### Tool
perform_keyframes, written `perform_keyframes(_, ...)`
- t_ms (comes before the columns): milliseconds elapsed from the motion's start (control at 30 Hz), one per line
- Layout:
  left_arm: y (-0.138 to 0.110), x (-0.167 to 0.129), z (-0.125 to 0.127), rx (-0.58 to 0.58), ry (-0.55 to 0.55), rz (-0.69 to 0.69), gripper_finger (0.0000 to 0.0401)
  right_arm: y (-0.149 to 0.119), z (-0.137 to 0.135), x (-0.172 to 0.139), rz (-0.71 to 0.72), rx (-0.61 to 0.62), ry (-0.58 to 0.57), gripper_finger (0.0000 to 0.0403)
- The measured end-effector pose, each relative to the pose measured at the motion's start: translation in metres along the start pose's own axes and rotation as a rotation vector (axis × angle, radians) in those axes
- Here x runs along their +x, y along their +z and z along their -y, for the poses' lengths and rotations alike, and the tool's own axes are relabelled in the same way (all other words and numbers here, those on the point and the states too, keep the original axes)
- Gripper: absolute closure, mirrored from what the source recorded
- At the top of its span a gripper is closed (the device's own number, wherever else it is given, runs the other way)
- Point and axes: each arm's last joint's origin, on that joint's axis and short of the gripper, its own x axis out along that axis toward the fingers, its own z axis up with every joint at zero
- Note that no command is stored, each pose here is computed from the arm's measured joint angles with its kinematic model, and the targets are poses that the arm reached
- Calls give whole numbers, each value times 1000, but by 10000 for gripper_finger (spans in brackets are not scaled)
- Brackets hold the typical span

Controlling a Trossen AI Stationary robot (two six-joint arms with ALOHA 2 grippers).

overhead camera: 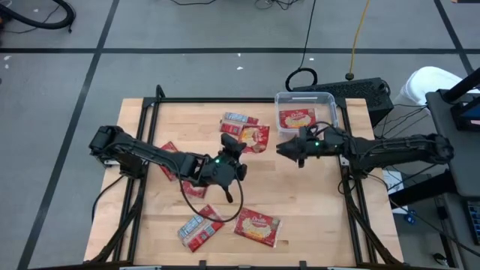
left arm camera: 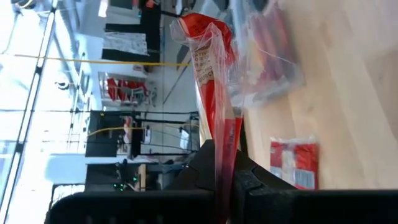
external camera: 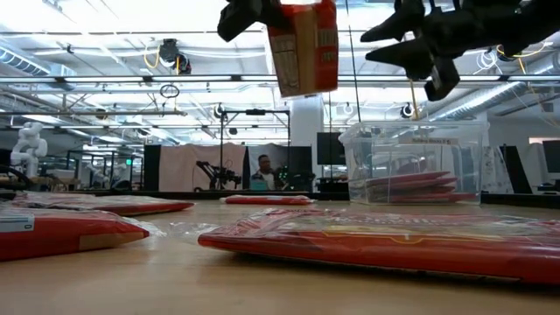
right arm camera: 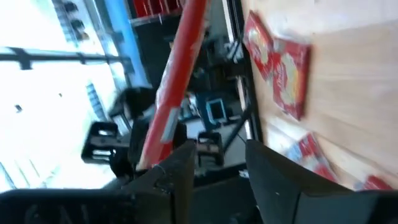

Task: Sort popcorn bags into baskets
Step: Put the popcorn bag into the transparent container

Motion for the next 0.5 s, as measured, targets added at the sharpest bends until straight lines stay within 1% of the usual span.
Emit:
perform_keyframes(133, -4, 7, -4, -60, 4, -18, 391, 6, -5, 0, 34, 31, 54, 245)
perform_keyframes(267, -14, 21, -11, -131, 19, -67, 396, 7, -18, 4, 124, -23, 143, 228)
perform_keyframes(333, -19, 28, -14, -127, 27, -89, 391, 5, -29, 9, 150, -59, 165, 223)
perform_keyframes(400, -22, 34, -18, -106, 36, -105, 389, 4, -36, 16, 170, -79, 162, 222)
perform_keyframes(500, -28, 41, -21, -89, 35, -126, 394, 5, -48, 27, 229, -100, 171, 222)
